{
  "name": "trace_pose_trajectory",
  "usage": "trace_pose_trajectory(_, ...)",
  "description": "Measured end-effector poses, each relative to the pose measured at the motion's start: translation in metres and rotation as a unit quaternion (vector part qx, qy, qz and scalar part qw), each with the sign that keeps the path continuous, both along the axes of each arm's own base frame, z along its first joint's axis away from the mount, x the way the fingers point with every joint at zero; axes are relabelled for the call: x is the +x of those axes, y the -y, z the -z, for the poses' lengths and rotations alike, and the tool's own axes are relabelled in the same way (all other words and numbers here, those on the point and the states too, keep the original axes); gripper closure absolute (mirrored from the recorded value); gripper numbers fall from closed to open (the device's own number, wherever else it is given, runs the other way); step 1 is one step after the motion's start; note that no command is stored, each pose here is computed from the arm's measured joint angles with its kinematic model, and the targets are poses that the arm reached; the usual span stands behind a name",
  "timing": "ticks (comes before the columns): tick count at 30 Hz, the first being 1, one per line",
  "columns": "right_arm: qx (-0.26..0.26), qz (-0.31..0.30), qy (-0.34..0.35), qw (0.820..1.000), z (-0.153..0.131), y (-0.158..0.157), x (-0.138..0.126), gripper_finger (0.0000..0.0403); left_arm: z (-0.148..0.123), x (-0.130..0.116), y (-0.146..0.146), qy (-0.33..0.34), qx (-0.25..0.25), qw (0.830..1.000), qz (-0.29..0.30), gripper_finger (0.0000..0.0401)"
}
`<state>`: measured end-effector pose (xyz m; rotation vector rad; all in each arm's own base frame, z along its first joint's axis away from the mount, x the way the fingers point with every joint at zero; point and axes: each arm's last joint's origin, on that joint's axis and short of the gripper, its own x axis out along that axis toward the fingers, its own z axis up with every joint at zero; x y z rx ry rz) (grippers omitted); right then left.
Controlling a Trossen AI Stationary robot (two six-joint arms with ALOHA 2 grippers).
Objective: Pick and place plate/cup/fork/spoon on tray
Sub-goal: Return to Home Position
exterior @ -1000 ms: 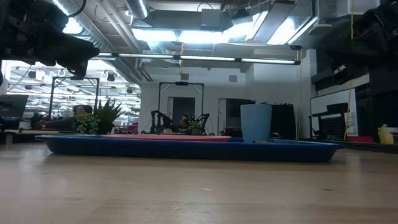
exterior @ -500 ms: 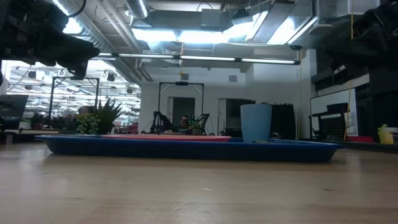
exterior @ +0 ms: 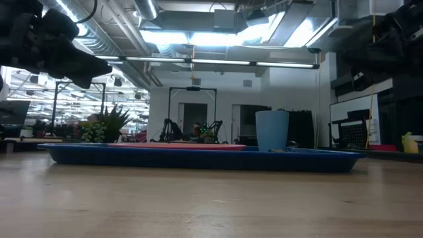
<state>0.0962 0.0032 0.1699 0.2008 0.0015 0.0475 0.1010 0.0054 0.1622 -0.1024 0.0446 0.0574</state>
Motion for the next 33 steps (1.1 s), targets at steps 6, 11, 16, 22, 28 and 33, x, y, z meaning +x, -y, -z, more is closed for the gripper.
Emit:
trace_pose_trajectory(6,0.000,0.000,-0.001,1.000,0.0001,0.0000,0.0001,0.0373,-0.0010,-0.0001,-0.0002,0.006,0.001,1.000,-0.004,0.0321)
trace_pose_trajectory(11,0.000,0.000,-0.001,1.000,0.0002,-0.0001,0.0001,0.0373,-0.0014,-0.0001,-0.0003,0.008,0.001,1.000,-0.005,0.0321)
trace_pose_trajectory(16,0.000,0.000,-0.001,1.000,0.0002,-0.0001,0.0001,0.0373,-0.0016,0.0000,-0.0003,0.009,0.001,1.000,-0.006,0.0321)
trace_pose_trajectory(22,0.000,0.000,-0.001,1.000,0.0001,-0.0001,0.0001,0.0373,-0.0018,0.0000,-0.0003,0.011,0.001,1.000,-0.006,0.0321)
trace_pose_trajectory(28,0.000,0.000,-0.001,1.000,0.0001,-0.0001,0.0001,0.0373,-0.0019,0.0000,-0.0004,0.011,0.001,1.000,-0.006,0.0321)
trace_pose_trajectory(33,0.000,0.000,-0.001,1.000,0.0002,-0.0001,0.0001,0.0373,-0.0019,0.0000,-0.0004,0.011,0.001,1.000,-0.006,0.0321)
